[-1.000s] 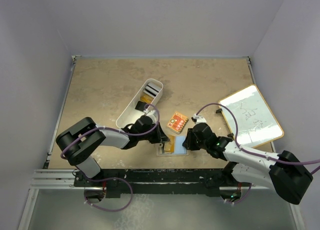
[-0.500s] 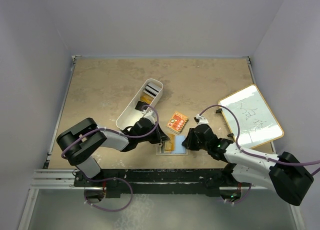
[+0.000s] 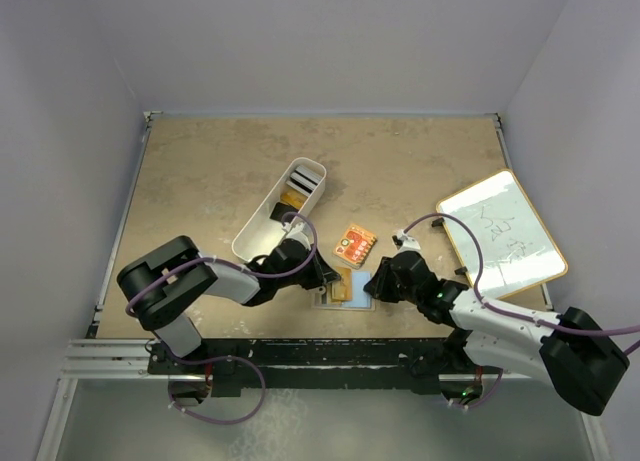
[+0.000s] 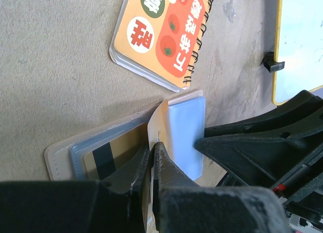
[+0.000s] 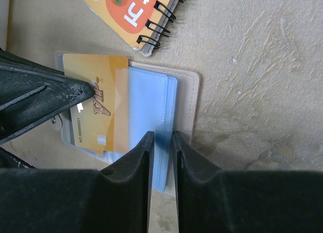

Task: Put the credit cards into the card holder
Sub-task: Insert the credit card into the card holder.

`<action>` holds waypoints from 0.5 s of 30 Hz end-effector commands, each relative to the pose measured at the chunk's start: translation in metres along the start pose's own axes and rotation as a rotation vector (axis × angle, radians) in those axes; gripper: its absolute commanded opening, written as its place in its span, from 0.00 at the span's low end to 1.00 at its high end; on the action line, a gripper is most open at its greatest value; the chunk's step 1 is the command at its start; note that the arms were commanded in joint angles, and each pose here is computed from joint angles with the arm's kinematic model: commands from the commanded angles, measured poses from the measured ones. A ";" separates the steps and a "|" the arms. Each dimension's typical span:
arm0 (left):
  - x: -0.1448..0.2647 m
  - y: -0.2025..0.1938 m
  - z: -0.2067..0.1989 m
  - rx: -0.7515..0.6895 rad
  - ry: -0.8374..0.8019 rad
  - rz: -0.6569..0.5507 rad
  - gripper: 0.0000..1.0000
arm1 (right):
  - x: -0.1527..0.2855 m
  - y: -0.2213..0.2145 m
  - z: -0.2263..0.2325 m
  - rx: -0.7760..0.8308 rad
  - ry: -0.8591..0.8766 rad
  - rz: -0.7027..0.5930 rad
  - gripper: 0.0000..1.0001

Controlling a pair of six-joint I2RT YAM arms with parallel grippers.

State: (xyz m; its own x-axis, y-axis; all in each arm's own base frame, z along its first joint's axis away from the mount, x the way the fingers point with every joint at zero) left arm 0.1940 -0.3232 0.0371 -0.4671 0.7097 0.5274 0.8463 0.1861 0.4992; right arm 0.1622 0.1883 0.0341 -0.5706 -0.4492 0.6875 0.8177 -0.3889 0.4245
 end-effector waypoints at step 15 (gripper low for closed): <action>0.009 -0.039 0.021 0.003 0.082 0.158 0.00 | 0.003 -0.006 -0.008 -0.018 -0.027 0.018 0.23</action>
State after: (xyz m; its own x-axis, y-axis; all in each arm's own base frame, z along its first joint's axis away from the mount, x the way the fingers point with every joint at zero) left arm 0.1880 -0.3243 0.0352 -0.4389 0.7166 0.5420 0.8670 0.1795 0.4648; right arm 0.1609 0.1876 0.0346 -0.5693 -0.4494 0.6884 0.8179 -0.3943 0.4190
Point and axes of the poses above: each gripper's point midway between its finger pads, its own x axis back along the fingers, its own z axis along the line the jaws close on, y = z × x, the point moved 2 cm from there along x, back along the fingers, and after that the axes turned 10 degrees about -x, right-handed, at the moved point
